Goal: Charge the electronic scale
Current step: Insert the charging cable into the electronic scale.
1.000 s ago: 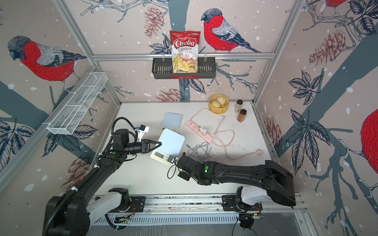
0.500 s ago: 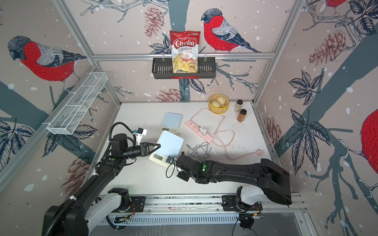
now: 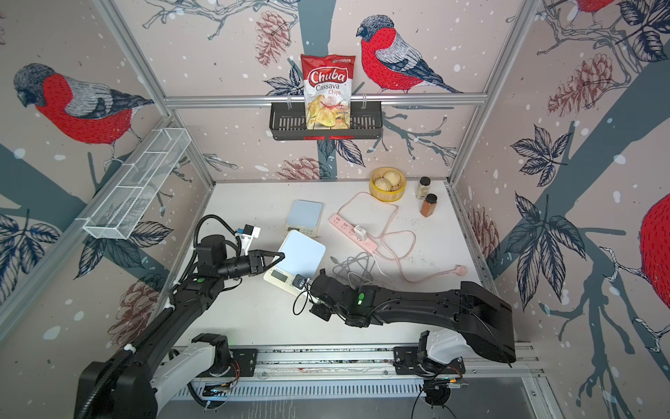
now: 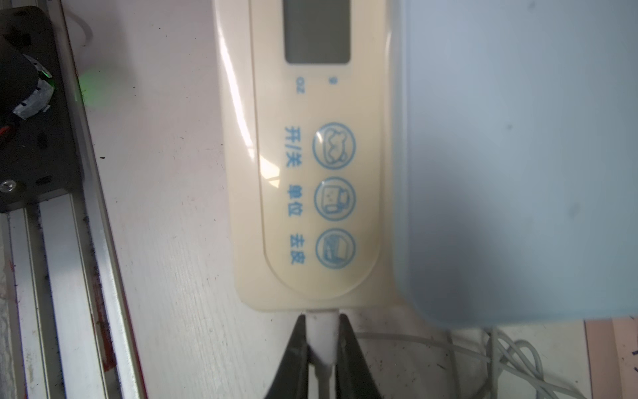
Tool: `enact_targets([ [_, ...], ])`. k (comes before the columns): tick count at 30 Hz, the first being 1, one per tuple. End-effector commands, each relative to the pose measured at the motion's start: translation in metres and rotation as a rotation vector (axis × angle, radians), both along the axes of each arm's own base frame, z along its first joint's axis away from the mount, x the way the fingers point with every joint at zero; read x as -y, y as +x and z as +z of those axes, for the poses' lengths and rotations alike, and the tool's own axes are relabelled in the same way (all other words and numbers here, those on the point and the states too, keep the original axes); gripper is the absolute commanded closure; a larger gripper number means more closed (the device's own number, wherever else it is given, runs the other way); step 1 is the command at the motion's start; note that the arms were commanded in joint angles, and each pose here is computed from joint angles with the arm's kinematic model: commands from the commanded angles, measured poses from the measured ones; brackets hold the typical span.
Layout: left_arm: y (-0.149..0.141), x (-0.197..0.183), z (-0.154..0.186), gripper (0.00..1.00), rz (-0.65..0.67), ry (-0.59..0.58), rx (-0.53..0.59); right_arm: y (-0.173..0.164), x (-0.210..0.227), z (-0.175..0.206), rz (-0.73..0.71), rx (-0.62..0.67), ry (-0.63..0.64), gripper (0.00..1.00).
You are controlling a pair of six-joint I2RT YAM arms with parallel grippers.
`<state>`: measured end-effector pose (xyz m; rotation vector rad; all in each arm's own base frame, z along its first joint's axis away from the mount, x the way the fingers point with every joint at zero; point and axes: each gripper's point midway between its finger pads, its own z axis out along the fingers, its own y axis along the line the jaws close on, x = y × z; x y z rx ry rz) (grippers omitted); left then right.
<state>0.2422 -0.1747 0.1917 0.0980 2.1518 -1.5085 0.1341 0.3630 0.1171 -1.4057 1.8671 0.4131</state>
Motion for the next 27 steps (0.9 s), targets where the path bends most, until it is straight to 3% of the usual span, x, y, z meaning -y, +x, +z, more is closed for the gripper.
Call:
enact_targets([
  [1, -0.010, 0.004, -0.002, 1.00, -0.046, -0.017, -0.024, 0.012, -0.041, 0.065, -0.015, 0.061, 0.296, 1.00],
  [6, -0.018, 0.004, -0.010, 1.00, -0.020, -0.029, -0.038, 0.026, -0.045, 0.076, -0.083, 0.069, 0.332, 1.00],
  [18, -0.031, 0.014, -0.025, 1.00, -0.019, -0.012, -0.058, 0.019, -0.063, 0.087, -0.042, 0.079, 0.384, 1.00],
  [19, -0.030, 0.013, -0.025, 1.00, -0.021, -0.001, -0.056, 0.019, -0.063, 0.087, -0.044, 0.083, 0.382, 0.97],
  [21, -0.026, 0.007, -0.026, 1.00, -0.013, 0.039, -0.051, 0.020, -0.058, 0.086, -0.058, 0.095, 0.367, 0.70],
  [23, -0.019, -0.005, -0.025, 1.00, 0.013, 0.086, -0.040, 0.023, -0.051, 0.084, -0.078, 0.102, 0.348, 0.54],
  [27, -0.004, -0.030, -0.030, 1.00, 0.080, 0.145, -0.042, 0.022, -0.030, 0.087, -0.115, 0.093, 0.351, 0.44],
])
